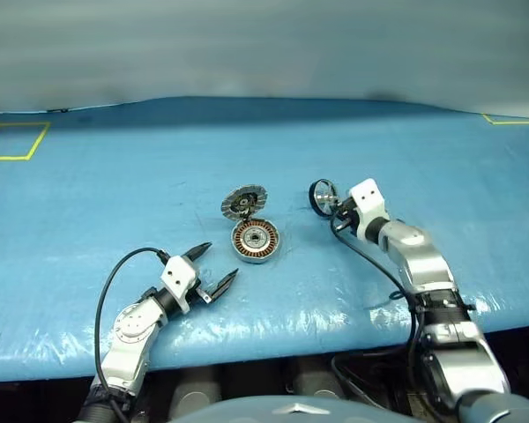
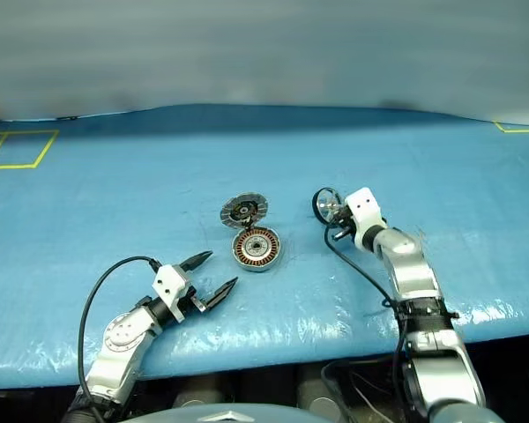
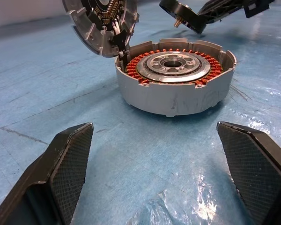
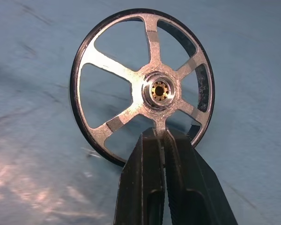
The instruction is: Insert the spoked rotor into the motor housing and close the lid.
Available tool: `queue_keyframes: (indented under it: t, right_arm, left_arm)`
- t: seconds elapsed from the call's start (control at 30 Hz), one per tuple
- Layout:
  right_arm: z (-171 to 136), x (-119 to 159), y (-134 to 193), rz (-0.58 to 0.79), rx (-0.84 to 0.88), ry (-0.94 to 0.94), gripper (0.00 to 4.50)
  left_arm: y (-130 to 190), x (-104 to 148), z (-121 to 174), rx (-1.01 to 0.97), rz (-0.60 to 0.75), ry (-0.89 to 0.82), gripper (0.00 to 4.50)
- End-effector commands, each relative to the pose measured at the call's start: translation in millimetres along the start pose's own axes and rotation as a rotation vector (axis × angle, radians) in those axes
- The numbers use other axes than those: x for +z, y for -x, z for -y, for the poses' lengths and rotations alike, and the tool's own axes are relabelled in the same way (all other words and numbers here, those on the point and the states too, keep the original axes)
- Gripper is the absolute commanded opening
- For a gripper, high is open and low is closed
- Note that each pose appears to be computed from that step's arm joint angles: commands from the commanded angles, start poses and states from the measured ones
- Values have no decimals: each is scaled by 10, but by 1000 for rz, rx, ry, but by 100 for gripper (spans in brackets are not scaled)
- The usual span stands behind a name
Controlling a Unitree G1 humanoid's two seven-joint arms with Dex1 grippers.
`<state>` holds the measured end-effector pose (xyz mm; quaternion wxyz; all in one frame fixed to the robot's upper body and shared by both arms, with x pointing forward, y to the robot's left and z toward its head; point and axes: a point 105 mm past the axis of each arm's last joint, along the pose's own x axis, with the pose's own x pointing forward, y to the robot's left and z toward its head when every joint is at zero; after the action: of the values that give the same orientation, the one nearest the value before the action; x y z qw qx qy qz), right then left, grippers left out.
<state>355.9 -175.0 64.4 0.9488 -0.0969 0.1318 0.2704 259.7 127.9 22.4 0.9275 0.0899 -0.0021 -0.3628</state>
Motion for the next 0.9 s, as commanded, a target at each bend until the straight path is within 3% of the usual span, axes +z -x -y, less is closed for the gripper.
queue_keyframes:
  t: [0.03, 0.33, 0.9]
  right_arm:
    - [-397, 368, 216, 148, 185, 61, 4]
    - [-887, 401, 202, 131, 311, 140, 4]
    - [-1123, 384, -28, 102, 376, 318, 4]
  left_arm:
    - [15, -9, 24, -25, -4, 2, 450]
    - [-3, -4, 3, -44, -5, -3, 450]
    - [0, -20, 0, -26, -8, -5, 450]
